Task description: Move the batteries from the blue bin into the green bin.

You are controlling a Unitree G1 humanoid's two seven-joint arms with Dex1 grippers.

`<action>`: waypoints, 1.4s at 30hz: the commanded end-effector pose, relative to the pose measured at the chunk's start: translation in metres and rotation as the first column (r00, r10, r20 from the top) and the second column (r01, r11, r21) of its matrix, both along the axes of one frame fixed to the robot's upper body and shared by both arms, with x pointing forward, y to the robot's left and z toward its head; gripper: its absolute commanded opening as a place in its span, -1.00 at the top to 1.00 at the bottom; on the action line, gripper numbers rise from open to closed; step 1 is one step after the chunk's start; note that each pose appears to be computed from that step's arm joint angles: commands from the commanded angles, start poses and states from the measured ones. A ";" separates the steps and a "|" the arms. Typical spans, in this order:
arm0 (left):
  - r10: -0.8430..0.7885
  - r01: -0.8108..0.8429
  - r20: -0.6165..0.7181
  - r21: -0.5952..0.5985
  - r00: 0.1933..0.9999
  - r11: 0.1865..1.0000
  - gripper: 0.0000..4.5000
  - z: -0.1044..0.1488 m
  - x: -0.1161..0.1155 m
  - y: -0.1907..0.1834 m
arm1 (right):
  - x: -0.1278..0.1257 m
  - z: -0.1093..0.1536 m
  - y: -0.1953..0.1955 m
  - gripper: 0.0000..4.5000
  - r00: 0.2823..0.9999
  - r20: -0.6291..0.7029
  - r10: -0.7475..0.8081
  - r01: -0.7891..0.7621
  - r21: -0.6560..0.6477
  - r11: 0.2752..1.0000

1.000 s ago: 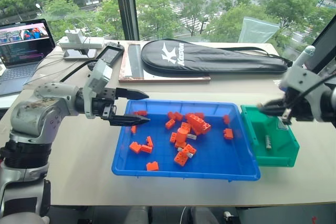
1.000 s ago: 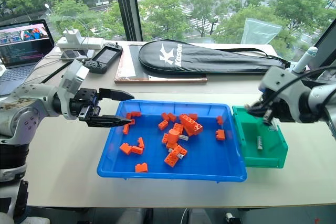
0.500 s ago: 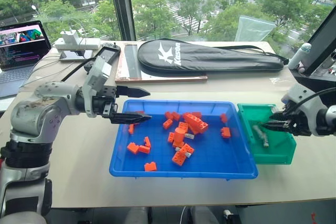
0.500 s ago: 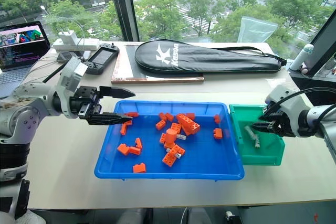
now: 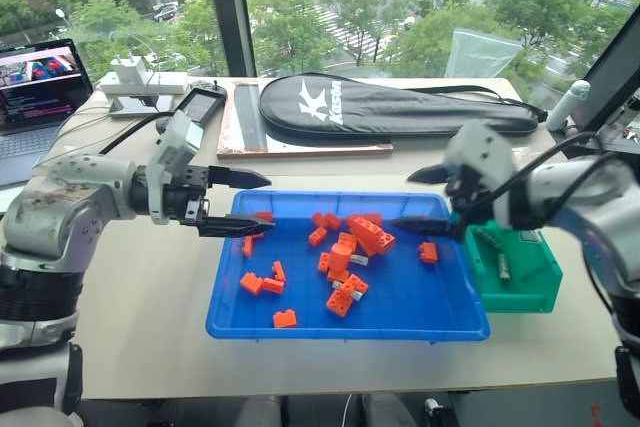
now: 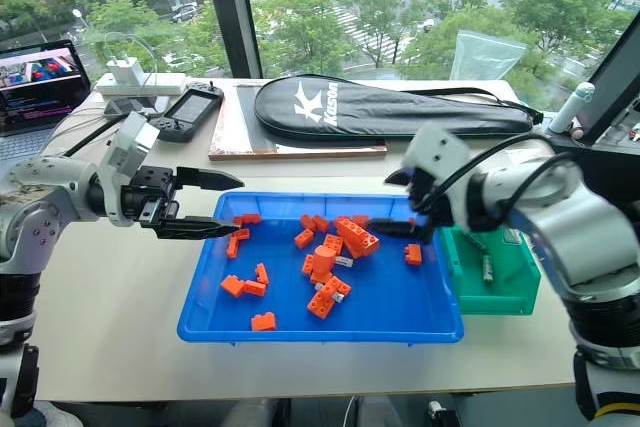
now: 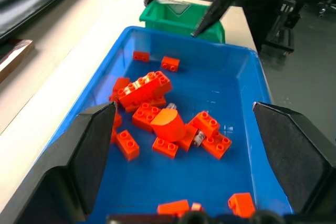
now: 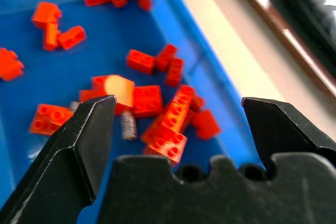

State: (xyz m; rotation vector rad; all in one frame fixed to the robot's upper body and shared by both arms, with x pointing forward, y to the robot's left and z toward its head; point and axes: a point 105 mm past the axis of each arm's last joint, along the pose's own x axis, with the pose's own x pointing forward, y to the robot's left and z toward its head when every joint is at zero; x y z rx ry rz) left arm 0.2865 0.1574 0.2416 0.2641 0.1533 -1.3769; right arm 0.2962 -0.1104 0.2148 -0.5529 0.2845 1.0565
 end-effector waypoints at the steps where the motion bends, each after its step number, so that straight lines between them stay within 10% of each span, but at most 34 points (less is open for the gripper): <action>1: -0.033 0.032 0.048 0.016 0.998 0.999 -1.00 0.010 -0.008 -0.001 | -0.012 -0.016 0.019 -0.98 0.996 -0.077 0.051 -0.052 -0.018 0.998; 33: -0.037 0.037 0.054 -0.002 0.998 0.999 -1.00 0.010 -0.003 -0.003 | -0.028 -0.078 0.036 -0.98 0.959 -0.284 -0.003 -0.006 -0.034 0.999; 42: 0.006 -0.005 0.072 -0.010 0.997 1.000 -1.00 0.011 0.008 -0.002 | -0.027 -0.073 0.039 0.25 0.962 -0.270 -0.032 0.026 -0.026 0.999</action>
